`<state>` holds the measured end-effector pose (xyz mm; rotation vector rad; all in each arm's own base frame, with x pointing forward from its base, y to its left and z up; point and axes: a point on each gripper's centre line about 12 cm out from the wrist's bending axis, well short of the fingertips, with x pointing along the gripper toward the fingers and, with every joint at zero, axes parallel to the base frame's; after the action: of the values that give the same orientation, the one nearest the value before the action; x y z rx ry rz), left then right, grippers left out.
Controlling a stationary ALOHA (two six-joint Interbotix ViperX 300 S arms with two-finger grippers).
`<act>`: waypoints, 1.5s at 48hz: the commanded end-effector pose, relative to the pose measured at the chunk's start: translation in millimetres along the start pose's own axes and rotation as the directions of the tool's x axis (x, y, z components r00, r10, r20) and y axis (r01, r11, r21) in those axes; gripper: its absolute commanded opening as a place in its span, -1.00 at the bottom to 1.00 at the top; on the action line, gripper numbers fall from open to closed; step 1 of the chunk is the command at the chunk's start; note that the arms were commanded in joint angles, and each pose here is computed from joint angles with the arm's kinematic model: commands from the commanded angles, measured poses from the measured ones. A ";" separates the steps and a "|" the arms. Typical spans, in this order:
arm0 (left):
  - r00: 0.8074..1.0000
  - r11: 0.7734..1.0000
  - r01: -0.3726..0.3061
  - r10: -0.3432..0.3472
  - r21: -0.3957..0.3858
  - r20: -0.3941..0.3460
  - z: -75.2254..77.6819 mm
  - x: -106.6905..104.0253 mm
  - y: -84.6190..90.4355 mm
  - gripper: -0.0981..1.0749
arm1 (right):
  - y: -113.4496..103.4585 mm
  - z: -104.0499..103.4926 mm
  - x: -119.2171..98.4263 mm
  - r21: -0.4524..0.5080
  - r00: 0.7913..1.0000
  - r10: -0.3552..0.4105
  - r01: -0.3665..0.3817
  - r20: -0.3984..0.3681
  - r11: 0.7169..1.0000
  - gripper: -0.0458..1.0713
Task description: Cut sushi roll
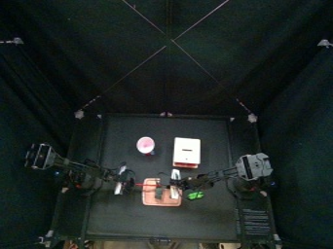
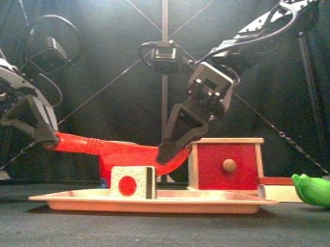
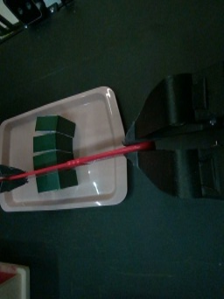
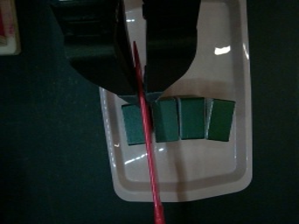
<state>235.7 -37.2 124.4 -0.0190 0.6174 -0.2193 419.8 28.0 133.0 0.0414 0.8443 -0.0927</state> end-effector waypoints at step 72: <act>0.991 0.999 -0.007 0.001 -0.046 -0.134 -22.8 23.3 0.8 -0.27 | -4.1 -12.4 16.7 0.005 0.998 -0.024 0.024 -0.055 1.000 -0.19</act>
<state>243.5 -36.8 95.8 -0.0559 0.7390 -0.1900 421.9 28.1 107.2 0.0355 0.9028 -0.0993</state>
